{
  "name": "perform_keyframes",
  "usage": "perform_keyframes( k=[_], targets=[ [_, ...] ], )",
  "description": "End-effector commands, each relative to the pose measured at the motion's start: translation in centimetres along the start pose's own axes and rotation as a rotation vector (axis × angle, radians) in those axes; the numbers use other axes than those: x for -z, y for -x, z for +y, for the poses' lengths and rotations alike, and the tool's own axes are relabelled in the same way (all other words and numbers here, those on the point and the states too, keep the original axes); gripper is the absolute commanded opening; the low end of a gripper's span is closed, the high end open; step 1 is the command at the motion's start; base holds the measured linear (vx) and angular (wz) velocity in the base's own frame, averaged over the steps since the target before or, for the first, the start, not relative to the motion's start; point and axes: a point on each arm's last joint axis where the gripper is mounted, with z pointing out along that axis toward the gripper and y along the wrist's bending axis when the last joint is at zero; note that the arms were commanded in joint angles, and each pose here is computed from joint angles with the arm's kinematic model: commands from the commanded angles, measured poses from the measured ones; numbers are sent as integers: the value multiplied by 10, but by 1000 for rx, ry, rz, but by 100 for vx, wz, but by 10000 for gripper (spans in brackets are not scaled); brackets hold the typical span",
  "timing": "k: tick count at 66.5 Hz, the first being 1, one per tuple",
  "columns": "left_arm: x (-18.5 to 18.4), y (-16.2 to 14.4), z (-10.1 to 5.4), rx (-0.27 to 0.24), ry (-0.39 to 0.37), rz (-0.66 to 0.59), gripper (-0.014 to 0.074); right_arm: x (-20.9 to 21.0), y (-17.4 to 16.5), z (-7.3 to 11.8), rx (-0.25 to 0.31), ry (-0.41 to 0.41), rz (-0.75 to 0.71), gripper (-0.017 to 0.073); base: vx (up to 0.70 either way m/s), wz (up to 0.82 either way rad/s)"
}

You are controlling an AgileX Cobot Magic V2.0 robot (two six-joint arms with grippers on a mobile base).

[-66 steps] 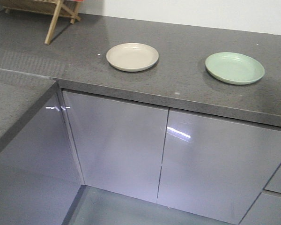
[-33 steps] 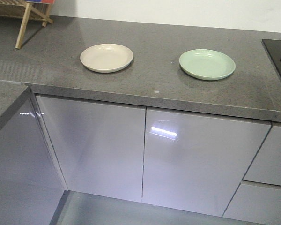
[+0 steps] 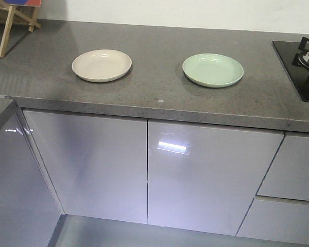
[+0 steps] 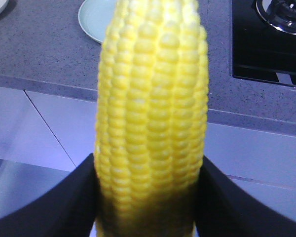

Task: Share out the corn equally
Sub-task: 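Drive the base to the counter with the empty white and green plates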

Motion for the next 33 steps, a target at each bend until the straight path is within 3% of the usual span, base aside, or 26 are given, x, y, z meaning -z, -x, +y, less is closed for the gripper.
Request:
perform_keyframes(
  k=[1, 33],
  targets=[
    [16, 12, 0, 13, 5, -125, 18, 12, 10, -3, 5, -10, -106, 204, 2, -7],
    [16, 12, 0, 13, 5, -125, 18, 12, 10, -3, 5, -10, -106, 204, 4, -6]
  ],
)
